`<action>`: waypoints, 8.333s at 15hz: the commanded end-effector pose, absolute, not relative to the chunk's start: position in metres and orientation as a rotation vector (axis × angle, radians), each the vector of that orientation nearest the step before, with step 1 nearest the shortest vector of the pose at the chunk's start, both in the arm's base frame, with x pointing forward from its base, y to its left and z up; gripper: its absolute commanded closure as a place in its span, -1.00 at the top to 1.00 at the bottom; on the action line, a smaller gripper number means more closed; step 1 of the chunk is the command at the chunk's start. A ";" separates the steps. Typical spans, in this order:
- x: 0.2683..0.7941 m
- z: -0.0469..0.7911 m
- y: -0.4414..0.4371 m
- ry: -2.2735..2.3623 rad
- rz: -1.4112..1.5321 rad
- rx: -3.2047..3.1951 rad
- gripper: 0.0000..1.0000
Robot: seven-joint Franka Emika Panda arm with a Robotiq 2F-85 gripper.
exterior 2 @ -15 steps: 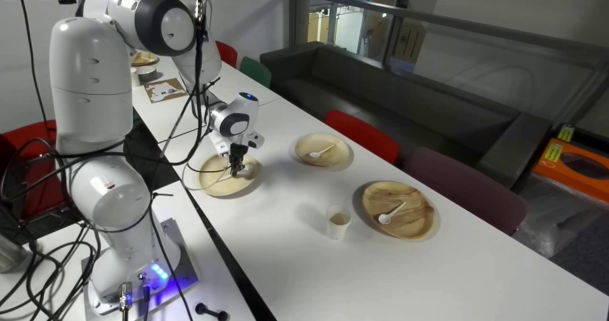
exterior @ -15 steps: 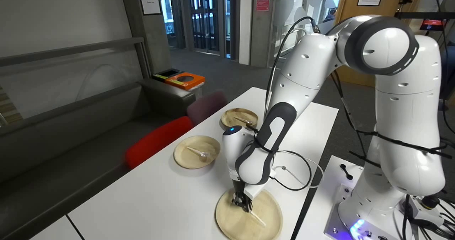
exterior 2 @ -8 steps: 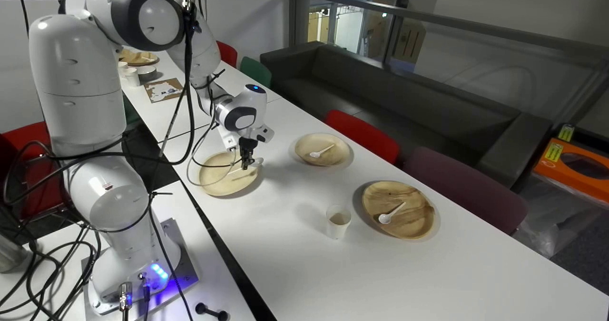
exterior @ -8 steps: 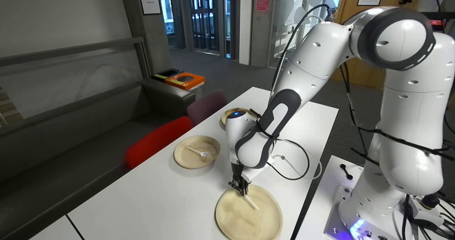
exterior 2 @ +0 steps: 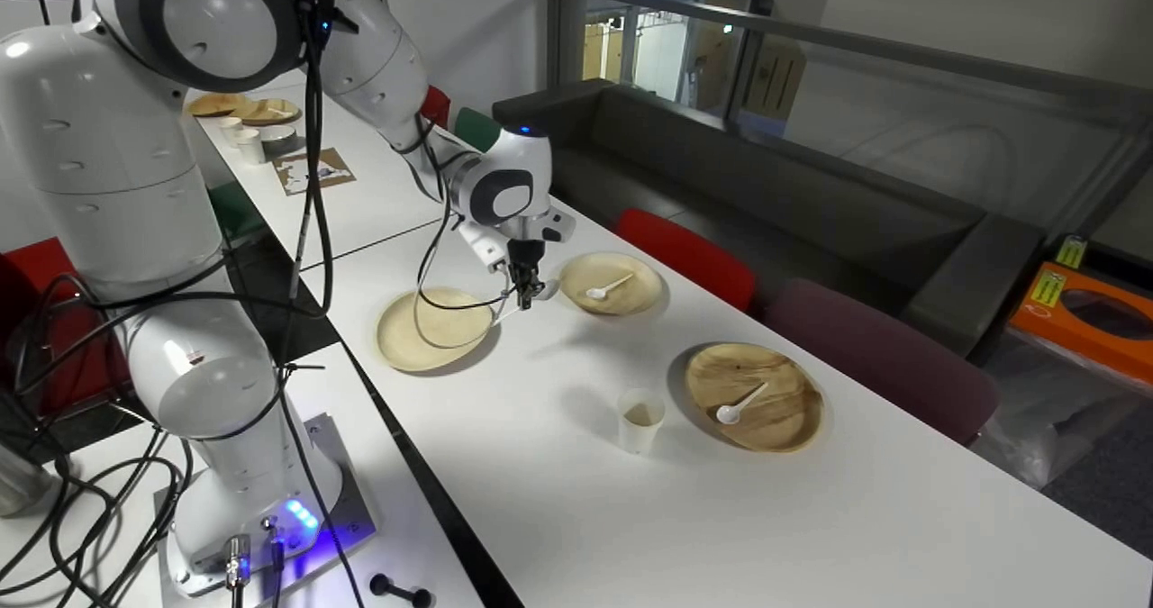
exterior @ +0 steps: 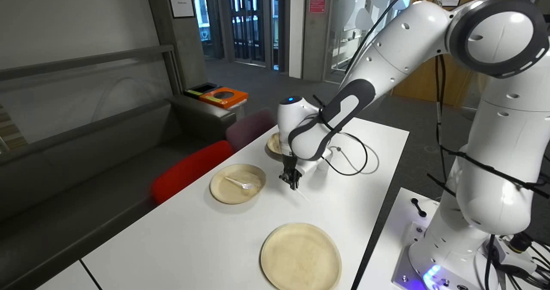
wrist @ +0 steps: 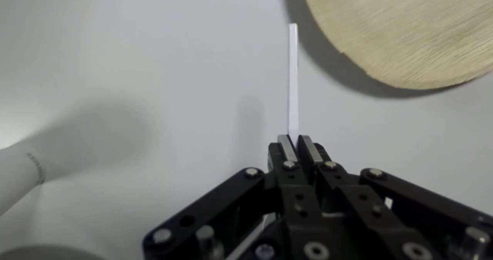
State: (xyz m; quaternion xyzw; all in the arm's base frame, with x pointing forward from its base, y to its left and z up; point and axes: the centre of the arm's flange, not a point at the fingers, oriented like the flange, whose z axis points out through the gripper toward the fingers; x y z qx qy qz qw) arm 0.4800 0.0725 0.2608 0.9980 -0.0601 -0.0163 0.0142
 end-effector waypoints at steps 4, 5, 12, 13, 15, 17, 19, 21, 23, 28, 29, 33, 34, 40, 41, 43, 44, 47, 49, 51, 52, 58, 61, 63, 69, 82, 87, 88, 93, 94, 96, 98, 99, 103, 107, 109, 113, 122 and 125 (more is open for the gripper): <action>0.577 0.317 -0.015 0.220 -0.160 2.971 -0.96; 0.589 0.318 -0.025 0.280 -0.191 2.944 -0.96; 0.632 0.252 -0.045 0.649 -0.375 2.892 -0.96; 0.630 0.241 -0.046 0.646 -0.384 2.903 -0.96; 0.624 0.227 -0.053 0.534 -0.382 2.943 -0.96; 0.609 0.227 -0.071 0.315 -0.348 3.012 -0.96; 0.596 0.226 -0.080 0.154 -0.357 3.053 -0.96; 0.587 0.222 -0.085 -0.007 -0.355 3.083 -0.96; 0.582 0.209 -0.080 -0.077 -0.377 3.083 -0.96; 0.581 0.177 -0.050 -0.142 -0.420 3.036 -0.96; 0.581 0.173 -0.045 -0.152 -0.421 3.029 -0.96; 0.584 0.156 -0.038 -0.194 -0.451 3.004 -0.96; 0.586 0.152 -0.039 -0.196 -0.464 2.998 -0.96; 0.582 0.142 -0.044 -0.151 -0.487 2.967 -0.35; 0.581 0.144 -0.044 -0.140 -0.482 2.962 -0.32; 0.579 0.155 -0.044 -0.112 -0.444 2.947 -0.04; 0.579 0.162 -0.042 -0.088 -0.418 2.938 0.10; 0.584 0.198 -0.029 0.005 -0.273 2.904 0.53; 0.590 0.223 -0.016 0.061 -0.193 2.898 0.84; 0.595 0.243 -0.003 0.099 -0.146 2.897 1.00; 0.597 0.252 0.003 0.121 -0.118 2.895 1.00; 0.627 0.276 0.039 0.126 -0.091 3.020 1.00; 0.635 0.274 0.054 -0.027 -0.073 3.084 1.00; 0.642 0.273 0.057 -0.179 -0.017 3.075 1.00; 0.673 0.259 0.065 -0.260 -0.009 3.003 1.00; 0.739 0.217 0.101 -0.033 -0.124 2.952 1.00; 0.757 0.202 0.107 0.027 -0.163 2.941 1.00; 0.760 0.201 0.108 0.040 -0.166 2.943 1.00; 0.770 0.190 0.108 0.079 -0.199 2.962 1.00; 0.772 0.186 0.107 0.084 -0.215 2.969 1.00; 0.773 0.177 0.104 0.093 -0.241 2.977 1.00; 0.773 0.169 0.101 0.096 -0.273 2.994 1.00; 0.774 0.166 0.101 0.099 -0.283 3.004 1.00; 0.772 0.158 0.102 0.115 -0.322 3.042 0.33; 0.771 0.158 0.103 0.118 -0.342 3.052 -0.24; 0.771 0.159 0.102 0.112 -0.352 3.055 -0.57; 0.767 0.163 0.095 0.100 -0.353 3.063 -1.00; 0.727 0.211 0.068 0.161 -0.224 2.865 -0.98; 0.714 0.231 0.064 0.199 -0.190 2.812 -0.98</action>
